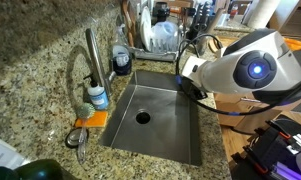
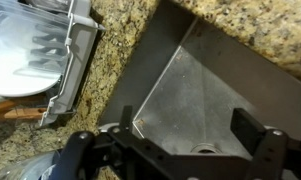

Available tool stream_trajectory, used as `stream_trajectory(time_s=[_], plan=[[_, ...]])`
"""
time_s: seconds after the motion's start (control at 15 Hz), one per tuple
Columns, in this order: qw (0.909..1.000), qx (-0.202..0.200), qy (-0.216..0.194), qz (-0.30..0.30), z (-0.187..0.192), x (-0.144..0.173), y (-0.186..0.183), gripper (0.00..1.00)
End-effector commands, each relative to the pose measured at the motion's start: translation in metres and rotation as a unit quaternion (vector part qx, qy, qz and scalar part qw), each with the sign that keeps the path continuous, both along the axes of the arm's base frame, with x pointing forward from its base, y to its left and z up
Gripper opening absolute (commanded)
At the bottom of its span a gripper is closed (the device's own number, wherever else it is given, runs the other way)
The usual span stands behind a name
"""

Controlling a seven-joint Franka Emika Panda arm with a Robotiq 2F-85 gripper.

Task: Open the faucet

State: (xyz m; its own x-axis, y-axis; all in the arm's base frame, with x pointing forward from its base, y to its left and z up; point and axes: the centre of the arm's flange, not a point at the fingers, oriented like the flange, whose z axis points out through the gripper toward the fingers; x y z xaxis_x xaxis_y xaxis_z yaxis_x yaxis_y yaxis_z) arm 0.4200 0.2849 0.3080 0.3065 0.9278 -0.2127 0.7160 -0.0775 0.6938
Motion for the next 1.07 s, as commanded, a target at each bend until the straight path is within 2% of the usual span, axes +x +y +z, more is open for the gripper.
stream_trajectory(time_s=[0.0,0.2,0.27,0.33,0.4,0.53,0.6,0.73,1.0], plan=[[0.995,-0.086,-0.027,0.044,-0.008,0.032,-0.015,1.0],[0.9838,-0.142,-0.082,0.072,0.015,0.043,-0.042,1.0],[0.9819,-0.137,-0.122,0.046,0.026,0.038,-0.047,1.0],[0.9881,-0.121,-0.077,0.056,0.01,0.042,-0.037,1.0],[0.986,-0.127,-0.096,0.05,0.018,0.045,-0.041,1.0],[0.9846,-0.128,-0.11,0.047,0.029,0.045,-0.042,1.0],[0.9838,-0.088,-0.11,0.111,0.025,0.049,-0.046,1.0],[0.9767,-0.066,-0.125,0.162,0.023,0.06,-0.05,1.0],[0.9547,-0.01,-0.137,0.264,0.018,0.098,-0.068,1.0]])
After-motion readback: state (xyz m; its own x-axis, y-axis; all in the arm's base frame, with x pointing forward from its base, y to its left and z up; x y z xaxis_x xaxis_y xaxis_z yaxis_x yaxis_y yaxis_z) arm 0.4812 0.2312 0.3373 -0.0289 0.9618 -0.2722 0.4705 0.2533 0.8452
